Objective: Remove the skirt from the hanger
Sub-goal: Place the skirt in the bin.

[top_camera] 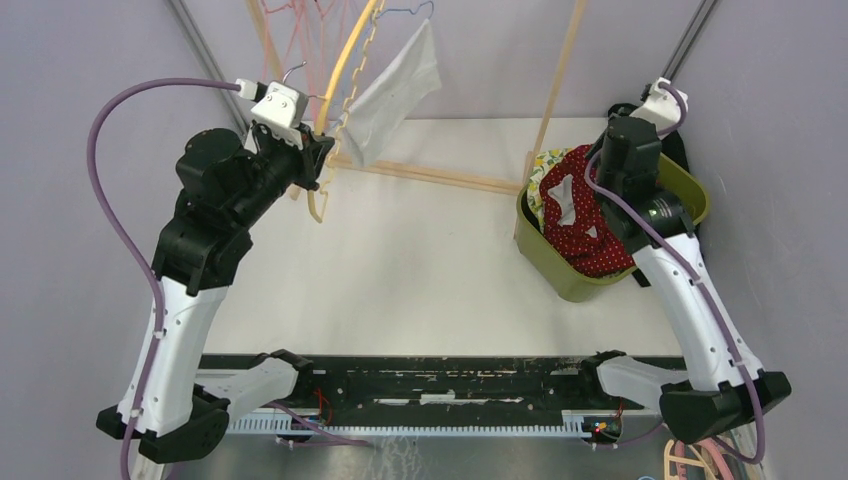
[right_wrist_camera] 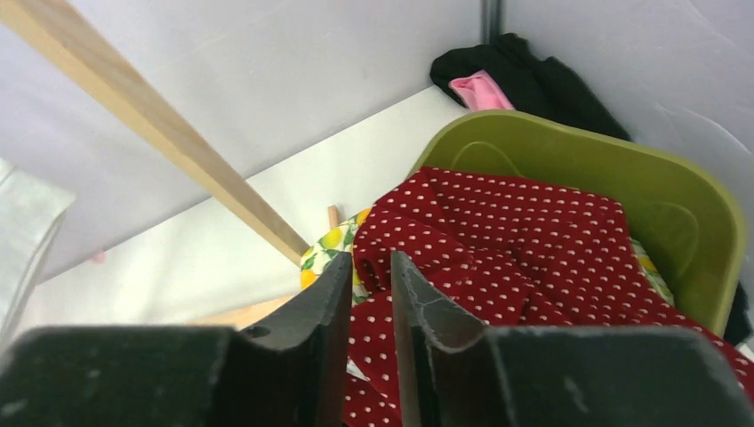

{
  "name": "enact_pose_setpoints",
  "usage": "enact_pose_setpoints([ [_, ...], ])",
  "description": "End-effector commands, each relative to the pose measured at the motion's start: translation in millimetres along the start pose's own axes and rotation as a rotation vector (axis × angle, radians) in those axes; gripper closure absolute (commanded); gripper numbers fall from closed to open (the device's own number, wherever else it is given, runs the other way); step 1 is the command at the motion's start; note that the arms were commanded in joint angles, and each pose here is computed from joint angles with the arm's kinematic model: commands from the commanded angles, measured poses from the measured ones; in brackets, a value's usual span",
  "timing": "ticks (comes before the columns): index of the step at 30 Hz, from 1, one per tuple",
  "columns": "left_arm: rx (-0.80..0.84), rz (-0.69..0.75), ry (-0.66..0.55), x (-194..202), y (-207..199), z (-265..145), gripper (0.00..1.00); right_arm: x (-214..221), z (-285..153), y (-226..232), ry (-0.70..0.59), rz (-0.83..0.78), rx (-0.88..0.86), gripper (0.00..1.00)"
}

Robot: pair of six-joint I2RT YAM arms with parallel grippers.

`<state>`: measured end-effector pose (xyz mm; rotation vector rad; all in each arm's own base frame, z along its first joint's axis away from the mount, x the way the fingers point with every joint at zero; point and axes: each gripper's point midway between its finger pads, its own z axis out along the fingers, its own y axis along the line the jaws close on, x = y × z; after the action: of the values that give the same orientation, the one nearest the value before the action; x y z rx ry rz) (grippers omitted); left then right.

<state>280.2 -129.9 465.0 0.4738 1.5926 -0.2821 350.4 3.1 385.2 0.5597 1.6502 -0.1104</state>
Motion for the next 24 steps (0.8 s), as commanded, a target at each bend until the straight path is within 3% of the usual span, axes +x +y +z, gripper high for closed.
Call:
enact_pose_setpoints([
  [1,-0.063,-0.031,-0.171,-53.9,10.3,-33.7,0.97,-16.5,8.7,38.4,-0.041,0.055,-0.132,0.8],
  [3,-0.065,-0.034,-0.171,-53.8,10.2,-41.4,0.97,-9.8,14.4,48.9,-0.019,0.064,-0.155,0.85],
  [9,-0.114,-0.043,-0.126,-40.4,16.8,-63.0,0.97,3.7,24.5,65.7,0.006,0.065,-0.183,0.87],
  [14,-0.247,-0.008,-0.055,-30.2,40.8,-75.7,0.97,15.5,30.8,78.6,0.028,0.057,-0.203,0.81],
  [19,-0.319,0.014,-0.001,-22.4,54.4,-63.9,0.97,20.6,34.0,86.5,0.038,0.055,-0.217,0.81],
  [24,-0.256,-0.01,0.055,-9.0,43.7,-34.4,0.97,14.0,36.0,88.5,0.014,0.054,-0.216,0.8],
])
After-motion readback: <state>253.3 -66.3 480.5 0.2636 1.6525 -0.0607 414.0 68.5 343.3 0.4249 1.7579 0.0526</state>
